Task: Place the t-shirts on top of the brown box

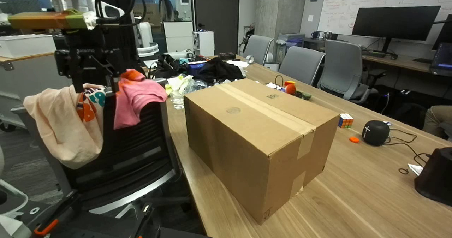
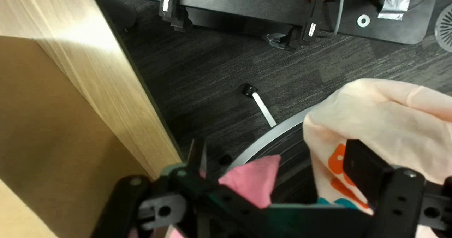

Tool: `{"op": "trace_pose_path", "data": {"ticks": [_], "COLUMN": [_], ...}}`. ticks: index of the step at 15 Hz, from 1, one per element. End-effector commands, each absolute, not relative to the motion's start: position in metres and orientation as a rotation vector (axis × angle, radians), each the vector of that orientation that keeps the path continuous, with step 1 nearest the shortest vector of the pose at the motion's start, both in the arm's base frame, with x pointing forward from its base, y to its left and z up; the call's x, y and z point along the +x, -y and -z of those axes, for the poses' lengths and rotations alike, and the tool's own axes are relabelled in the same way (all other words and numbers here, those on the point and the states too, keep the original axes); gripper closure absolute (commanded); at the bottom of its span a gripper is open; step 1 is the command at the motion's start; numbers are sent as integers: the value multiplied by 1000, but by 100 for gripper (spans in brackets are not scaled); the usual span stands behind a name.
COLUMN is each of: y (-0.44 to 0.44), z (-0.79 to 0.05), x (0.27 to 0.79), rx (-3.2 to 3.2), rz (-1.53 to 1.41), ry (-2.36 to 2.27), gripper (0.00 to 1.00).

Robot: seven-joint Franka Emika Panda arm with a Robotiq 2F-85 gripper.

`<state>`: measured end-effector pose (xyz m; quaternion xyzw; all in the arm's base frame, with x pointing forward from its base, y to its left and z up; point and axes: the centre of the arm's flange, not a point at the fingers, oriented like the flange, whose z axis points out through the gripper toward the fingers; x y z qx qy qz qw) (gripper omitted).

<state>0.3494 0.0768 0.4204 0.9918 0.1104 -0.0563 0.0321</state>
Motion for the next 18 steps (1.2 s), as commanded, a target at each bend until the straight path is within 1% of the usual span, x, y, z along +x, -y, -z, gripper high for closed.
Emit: {"op": "trace_pose_path", "data": {"ticks": [1, 4, 8, 18], "y": [-129, -161, -183, -228], "z": [-407, -399, -395, -405], "x": [347, 346, 349, 342], "rx": [3051, 3038, 3031, 3056], "rz": [110, 44, -16, -6], "ry": [-499, -546, -532, -575], "gripper": [0, 0, 0, 0]}}
